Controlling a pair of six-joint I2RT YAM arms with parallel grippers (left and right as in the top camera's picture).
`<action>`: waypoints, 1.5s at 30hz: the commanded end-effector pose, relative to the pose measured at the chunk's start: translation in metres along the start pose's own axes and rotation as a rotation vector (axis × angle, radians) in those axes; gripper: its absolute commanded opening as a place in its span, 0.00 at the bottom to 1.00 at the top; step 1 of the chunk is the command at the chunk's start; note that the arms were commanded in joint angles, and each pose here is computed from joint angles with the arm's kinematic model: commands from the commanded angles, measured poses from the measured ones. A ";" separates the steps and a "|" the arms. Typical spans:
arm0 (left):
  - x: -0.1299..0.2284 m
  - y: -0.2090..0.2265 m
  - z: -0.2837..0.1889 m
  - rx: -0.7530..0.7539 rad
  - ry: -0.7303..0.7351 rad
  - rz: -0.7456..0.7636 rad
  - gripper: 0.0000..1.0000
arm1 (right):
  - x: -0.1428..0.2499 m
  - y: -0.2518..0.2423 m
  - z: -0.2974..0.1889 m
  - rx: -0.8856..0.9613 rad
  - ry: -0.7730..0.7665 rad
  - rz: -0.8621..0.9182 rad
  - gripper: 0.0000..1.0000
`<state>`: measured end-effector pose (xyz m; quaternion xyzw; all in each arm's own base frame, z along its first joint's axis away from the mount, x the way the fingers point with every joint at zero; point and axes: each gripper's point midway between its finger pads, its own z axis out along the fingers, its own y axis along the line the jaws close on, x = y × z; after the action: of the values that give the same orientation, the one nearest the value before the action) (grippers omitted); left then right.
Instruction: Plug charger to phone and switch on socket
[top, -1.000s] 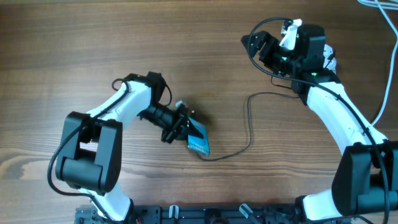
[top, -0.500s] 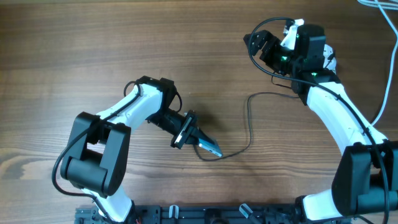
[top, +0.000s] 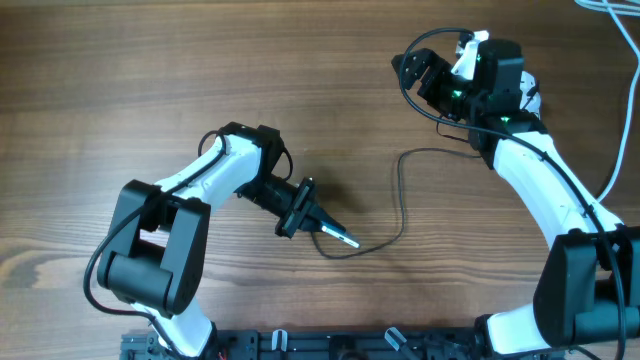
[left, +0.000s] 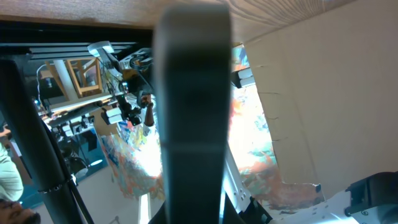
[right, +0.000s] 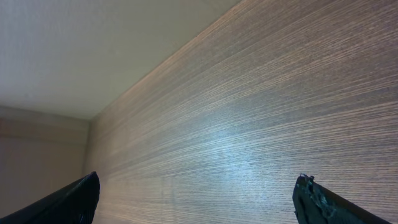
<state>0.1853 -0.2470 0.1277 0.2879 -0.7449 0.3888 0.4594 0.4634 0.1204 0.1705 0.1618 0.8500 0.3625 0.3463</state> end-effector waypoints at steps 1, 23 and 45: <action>0.013 -0.008 0.000 0.033 0.026 0.023 0.04 | -0.003 -0.001 0.001 0.009 -0.012 -0.004 1.00; 0.007 -0.009 0.000 0.029 0.005 0.061 0.04 | -0.003 -0.001 0.001 0.009 -0.012 -0.004 1.00; 0.004 -0.012 0.000 0.033 -0.005 0.094 0.04 | -0.003 -0.001 0.001 0.009 -0.012 -0.004 1.00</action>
<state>0.1945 -0.2503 0.1234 0.2687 -0.7565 0.4081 0.4347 0.4634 0.1204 0.1705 0.1616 0.8500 0.3624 0.3464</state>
